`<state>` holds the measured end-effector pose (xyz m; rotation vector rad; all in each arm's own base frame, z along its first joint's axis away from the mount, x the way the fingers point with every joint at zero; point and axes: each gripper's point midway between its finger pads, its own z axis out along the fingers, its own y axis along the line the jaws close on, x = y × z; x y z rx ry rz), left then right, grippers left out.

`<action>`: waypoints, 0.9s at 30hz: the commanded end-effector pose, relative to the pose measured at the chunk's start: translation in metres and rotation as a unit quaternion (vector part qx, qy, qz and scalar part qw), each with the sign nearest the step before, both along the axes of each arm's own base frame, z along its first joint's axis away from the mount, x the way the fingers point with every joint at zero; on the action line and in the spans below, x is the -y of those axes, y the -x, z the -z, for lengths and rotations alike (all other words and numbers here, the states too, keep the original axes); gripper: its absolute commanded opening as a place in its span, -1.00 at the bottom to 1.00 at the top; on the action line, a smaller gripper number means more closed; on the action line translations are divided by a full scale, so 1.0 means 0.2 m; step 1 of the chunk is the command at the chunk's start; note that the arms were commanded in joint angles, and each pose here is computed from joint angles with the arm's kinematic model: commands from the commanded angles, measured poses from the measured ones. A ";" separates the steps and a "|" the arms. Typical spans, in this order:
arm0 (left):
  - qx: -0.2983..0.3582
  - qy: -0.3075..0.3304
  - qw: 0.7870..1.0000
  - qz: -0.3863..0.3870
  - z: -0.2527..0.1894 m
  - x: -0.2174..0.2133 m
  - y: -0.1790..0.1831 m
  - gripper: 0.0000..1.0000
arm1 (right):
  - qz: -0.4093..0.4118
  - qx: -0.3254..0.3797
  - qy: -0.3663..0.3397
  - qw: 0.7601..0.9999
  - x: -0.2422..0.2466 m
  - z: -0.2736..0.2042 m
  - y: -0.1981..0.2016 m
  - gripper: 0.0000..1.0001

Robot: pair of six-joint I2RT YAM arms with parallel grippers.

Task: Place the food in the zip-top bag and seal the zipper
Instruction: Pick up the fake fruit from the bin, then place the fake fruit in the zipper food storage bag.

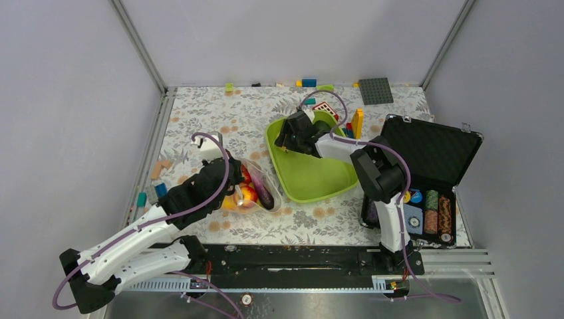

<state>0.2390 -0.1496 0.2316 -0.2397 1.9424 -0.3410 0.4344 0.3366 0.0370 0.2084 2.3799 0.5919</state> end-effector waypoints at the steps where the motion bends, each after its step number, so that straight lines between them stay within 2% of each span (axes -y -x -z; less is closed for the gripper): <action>1: 0.026 0.031 0.999 -0.004 -0.09 0.02 -0.02 -1.00 | 0.002 0.042 -0.017 0.999 0.03 -0.20 0.01 -0.08; 6: 0.027 0.031 0.999 -0.005 -0.09 0.01 -0.02 -1.00 | -0.008 0.074 -0.023 0.997 0.11 -0.33 0.11 -0.35; 12: 0.026 0.032 0.999 0.000 -0.08 0.03 -0.02 -1.00 | -0.024 0.126 -0.043 0.991 0.21 -0.51 0.26 -0.41; 16: 0.023 0.032 0.999 0.005 -0.08 0.04 -0.02 -1.00 | -0.062 0.151 -0.092 0.982 0.19 -0.62 0.37 -0.46; 21: 0.022 0.029 0.999 0.005 -0.07 0.05 -0.03 -1.00 | -0.155 0.197 -0.155 0.956 0.07 -0.80 0.53 -0.46; 27: 0.024 0.025 0.999 -0.001 -0.07 0.03 -0.03 -1.00 | -0.265 0.273 -0.148 0.913 -0.05 -1.00 0.79 -0.44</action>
